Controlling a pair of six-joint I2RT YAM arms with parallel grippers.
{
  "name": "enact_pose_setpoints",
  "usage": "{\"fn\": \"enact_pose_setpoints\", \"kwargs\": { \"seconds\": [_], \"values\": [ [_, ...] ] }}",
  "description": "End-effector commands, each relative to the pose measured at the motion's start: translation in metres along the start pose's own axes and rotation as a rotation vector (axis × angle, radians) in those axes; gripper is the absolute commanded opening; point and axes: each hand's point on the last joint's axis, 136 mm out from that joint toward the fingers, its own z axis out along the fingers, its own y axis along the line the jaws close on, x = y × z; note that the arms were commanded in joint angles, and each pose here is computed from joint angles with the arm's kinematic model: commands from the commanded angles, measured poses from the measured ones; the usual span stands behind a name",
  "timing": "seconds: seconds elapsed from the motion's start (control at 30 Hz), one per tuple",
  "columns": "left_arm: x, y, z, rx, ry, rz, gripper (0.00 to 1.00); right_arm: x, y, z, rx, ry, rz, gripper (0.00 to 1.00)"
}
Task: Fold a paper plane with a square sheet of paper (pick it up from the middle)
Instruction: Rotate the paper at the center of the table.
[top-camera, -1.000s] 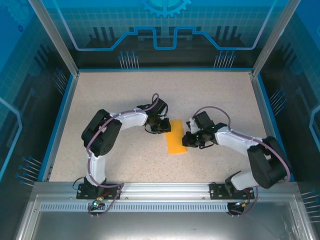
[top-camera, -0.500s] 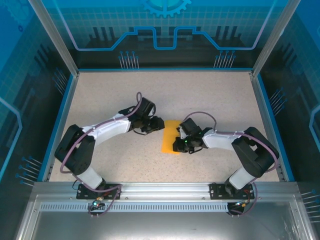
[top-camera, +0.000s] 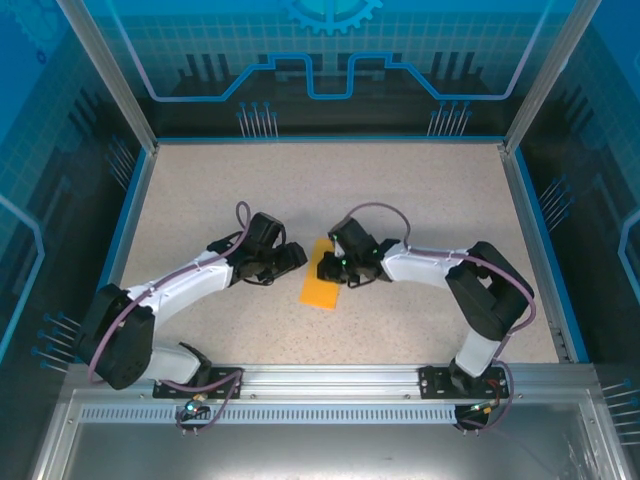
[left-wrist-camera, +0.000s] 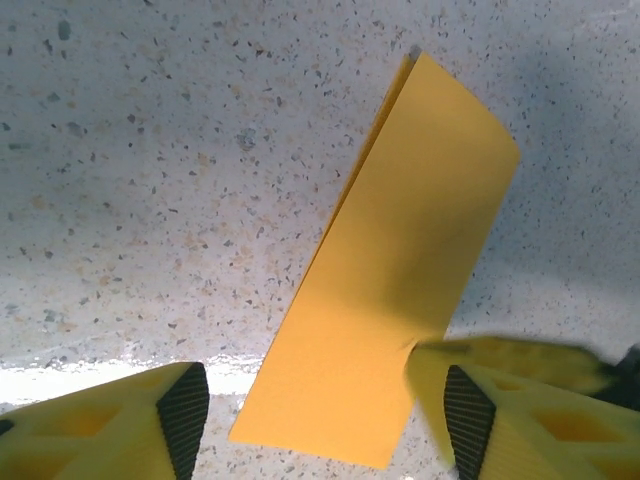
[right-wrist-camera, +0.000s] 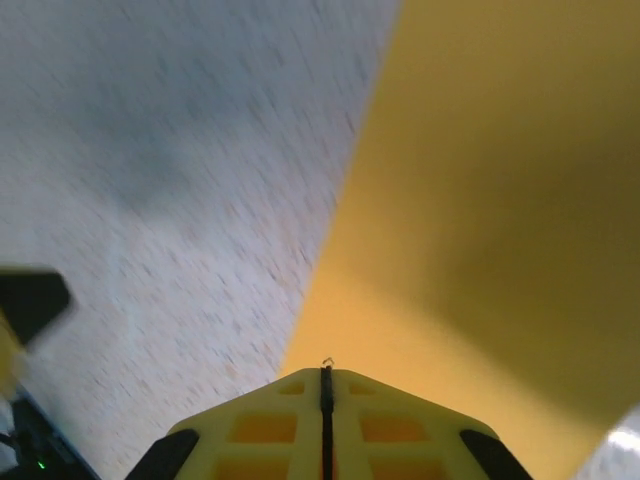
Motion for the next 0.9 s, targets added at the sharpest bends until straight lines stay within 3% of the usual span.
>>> {"fn": "enact_pose_setpoints", "kwargs": {
  "seconds": [0.0, 0.23, 0.47, 0.7, 0.87],
  "values": [
    [0.0, 0.008, -0.003, -0.025, -0.012, -0.014, 0.75, -0.009, -0.023, 0.003, 0.075, 0.063, -0.038, 0.1],
    [0.001, 0.008, -0.003, -0.029, 0.0, -0.009, 0.99, -0.041, -0.041, 0.021, 0.097, 0.079, -0.018, 0.1],
    [0.009, -0.023, -0.009, 0.113, 0.057, 0.056, 0.99, -0.047, -0.077, 0.021, 0.206, 0.067, 0.051, 0.09],
    [0.037, -0.067, -0.004, 0.253, 0.148, 0.129, 0.98, -0.035, -0.13, -0.01, 0.387, 0.007, 0.196, 0.07],
    [0.068, -0.096, 0.011, 0.309, 0.236, 0.17, 0.87, -0.032, -0.134, -0.048, 0.353, -0.114, 0.261, 0.08]
  ]
}}
